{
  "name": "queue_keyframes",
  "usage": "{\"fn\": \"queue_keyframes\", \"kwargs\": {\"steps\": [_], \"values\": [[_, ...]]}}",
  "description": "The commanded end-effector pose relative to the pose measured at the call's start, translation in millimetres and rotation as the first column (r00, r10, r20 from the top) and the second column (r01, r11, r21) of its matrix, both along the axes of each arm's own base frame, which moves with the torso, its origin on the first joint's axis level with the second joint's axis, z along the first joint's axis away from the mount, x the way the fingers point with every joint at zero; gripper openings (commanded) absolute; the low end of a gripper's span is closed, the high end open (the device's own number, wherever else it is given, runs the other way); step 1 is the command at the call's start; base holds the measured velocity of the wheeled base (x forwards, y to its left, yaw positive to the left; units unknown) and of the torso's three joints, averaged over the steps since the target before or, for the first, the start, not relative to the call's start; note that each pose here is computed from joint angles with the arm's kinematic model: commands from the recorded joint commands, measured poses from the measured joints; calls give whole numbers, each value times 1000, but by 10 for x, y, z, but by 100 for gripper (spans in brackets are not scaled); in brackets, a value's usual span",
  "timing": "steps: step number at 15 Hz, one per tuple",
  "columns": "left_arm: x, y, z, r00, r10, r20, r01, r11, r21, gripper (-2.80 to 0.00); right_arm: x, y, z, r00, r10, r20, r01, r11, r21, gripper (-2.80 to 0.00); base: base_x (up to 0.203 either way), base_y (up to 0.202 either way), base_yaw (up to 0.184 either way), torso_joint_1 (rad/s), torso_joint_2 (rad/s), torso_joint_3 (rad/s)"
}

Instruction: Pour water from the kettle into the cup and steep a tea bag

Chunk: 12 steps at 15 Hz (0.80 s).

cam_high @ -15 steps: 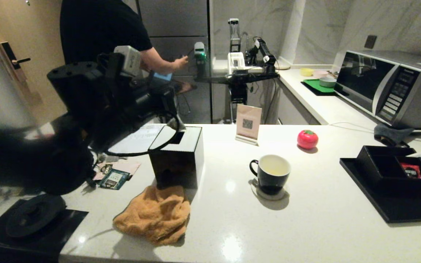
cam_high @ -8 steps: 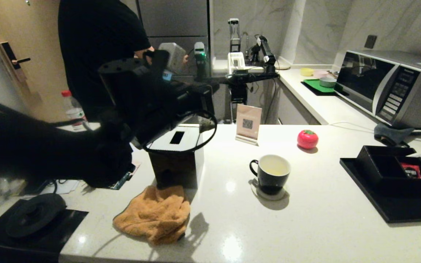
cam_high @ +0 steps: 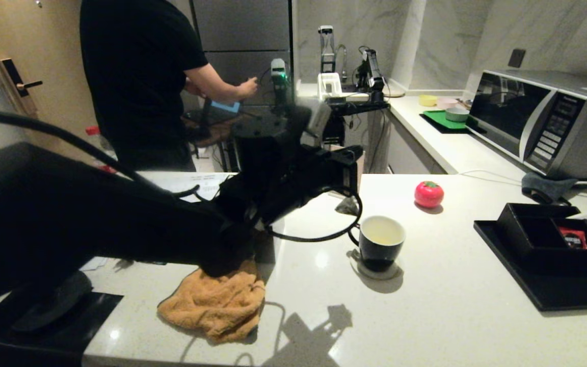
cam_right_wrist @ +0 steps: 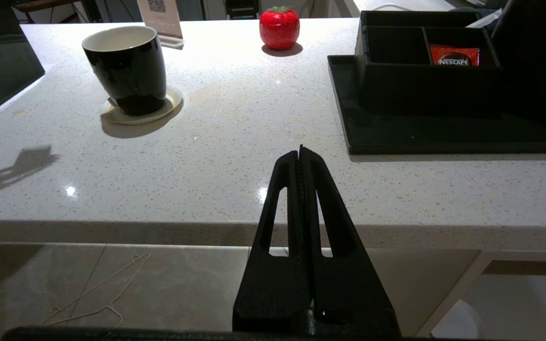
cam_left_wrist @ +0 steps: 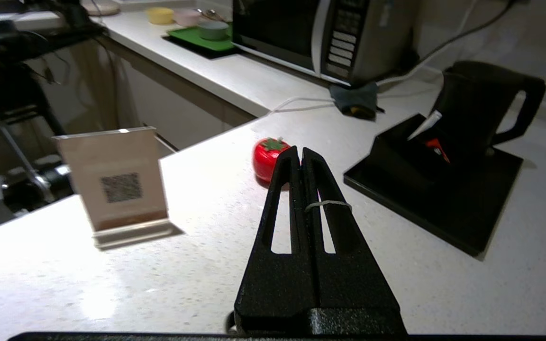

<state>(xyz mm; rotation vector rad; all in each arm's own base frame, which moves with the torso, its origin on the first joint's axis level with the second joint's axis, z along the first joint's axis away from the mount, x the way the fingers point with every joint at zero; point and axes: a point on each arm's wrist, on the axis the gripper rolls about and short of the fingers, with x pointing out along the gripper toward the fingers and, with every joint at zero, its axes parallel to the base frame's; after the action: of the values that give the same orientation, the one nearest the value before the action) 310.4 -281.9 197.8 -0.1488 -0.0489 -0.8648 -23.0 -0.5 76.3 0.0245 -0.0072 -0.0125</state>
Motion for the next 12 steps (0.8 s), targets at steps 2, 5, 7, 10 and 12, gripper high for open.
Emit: {"fn": "queue_keyframes", "kwargs": {"steps": [2,5,7,10,12], "values": [[87,-263,-357,999,-31,-42,33,999,37,-280,1,0,0,1000,0,-1,0,1000,0,-280,0,0,0,0,0,0],[150,-457,-482,998,-53,-43,54,998,36,-280,1,0,0,1000,0,-1,0,1000,0,-280,0,0,0,0,0,0],[206,-562,-566,997,-61,-49,63,997,41,-280,1,0,0,1000,0,-1,0,1000,0,-280,0,0,0,0,0,0],[269,-695,-669,996,-70,-58,73,996,49,-280,1,0,0,1000,0,-1,0,1000,0,-280,0,0,0,0,0,0],[291,-751,-757,995,-73,-67,77,995,57,-280,1,0,0,1000,0,-1,0,1000,0,-280,0,0,0,0,0,0]]}}
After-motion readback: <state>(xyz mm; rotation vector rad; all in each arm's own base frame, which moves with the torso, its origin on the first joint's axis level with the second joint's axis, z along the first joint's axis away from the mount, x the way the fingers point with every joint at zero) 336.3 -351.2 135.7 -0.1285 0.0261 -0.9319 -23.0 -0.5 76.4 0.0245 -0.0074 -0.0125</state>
